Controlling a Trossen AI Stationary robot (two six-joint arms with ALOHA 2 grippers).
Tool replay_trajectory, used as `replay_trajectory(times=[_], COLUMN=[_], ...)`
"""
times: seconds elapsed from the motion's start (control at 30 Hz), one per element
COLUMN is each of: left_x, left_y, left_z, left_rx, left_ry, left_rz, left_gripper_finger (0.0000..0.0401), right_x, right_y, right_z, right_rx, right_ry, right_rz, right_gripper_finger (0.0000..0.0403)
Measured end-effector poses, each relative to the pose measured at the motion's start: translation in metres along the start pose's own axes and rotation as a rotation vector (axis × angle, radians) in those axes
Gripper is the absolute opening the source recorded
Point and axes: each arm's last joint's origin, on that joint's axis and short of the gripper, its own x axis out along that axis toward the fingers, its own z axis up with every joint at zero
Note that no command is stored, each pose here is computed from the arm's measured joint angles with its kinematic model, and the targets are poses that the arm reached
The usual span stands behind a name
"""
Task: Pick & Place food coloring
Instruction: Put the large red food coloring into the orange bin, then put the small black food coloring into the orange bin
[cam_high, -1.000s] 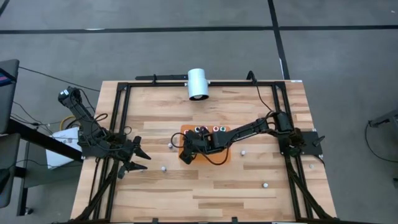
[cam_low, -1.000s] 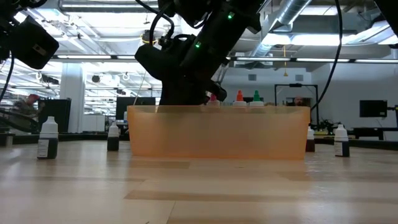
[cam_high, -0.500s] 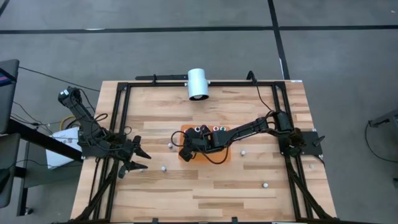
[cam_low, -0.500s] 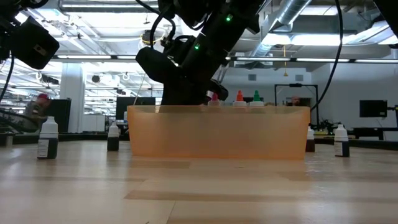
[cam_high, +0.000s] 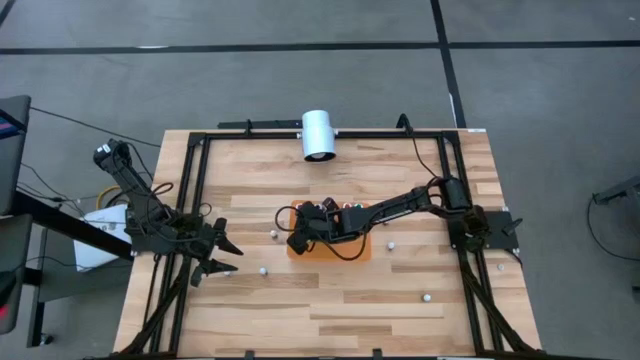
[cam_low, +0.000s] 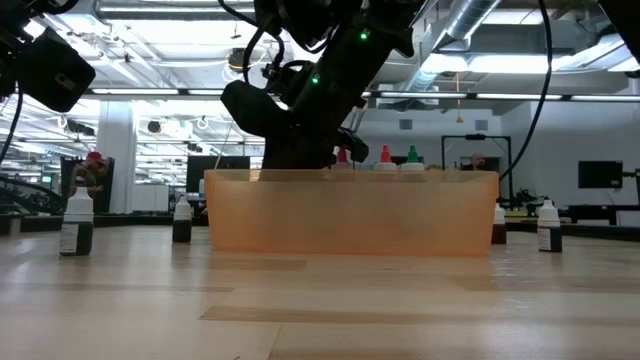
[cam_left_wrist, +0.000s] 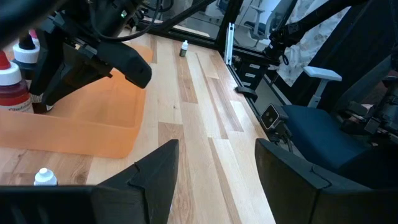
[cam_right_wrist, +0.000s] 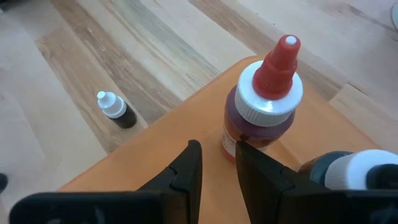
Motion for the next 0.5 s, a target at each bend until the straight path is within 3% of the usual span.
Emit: replay_trajectory(times=[0.3,0.5], left_x=[0.0,0.0], left_y=[0.0,0.0], left_z=[0.0,0.0], left_rx=[0.0,0.0], left_ry=[0.0,0.0], left_rz=[0.0,0.0], left_gripper_finger=[0.0203,0.0203], right_x=[-0.002,-0.014], right_y=[0.002,0.011], right_z=[0.001,0.02], right_rx=[-0.005,-0.059], right_ry=[0.008,-0.021], right_rz=[0.007,0.027], right_gripper_finger=[0.0087,0.0087])
